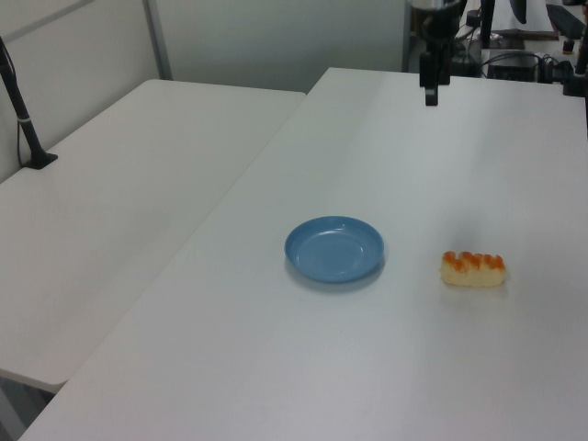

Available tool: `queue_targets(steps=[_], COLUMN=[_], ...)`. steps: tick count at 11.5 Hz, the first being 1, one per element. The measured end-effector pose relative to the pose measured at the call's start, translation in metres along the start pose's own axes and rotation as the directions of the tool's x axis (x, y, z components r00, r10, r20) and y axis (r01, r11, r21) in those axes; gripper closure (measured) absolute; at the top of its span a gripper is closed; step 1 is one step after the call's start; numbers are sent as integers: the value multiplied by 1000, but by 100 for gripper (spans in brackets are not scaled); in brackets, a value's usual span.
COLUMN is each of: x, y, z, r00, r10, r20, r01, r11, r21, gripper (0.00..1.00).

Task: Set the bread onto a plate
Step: 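Move the open gripper over the bread roll and lower onto it, then close the gripper on the bread roll and lift it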

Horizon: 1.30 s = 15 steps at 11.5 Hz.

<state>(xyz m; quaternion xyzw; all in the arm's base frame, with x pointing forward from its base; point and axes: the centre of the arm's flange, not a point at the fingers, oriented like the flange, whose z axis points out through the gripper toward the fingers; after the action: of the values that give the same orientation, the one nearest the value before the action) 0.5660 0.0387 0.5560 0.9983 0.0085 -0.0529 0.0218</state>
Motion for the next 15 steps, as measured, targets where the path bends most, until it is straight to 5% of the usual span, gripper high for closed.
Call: queue_targets(steps=[3,7,15], x=[-10,-31,-81], y=[-56,-119,-184], z=[39,103,204], r00=[992,973,927], r10=[-100,-218,-362], r20=[75,72,103], r01=[101,220,367], r11=[995,975,929], r21=[-16,-27,-41], gripper=[0,0,0])
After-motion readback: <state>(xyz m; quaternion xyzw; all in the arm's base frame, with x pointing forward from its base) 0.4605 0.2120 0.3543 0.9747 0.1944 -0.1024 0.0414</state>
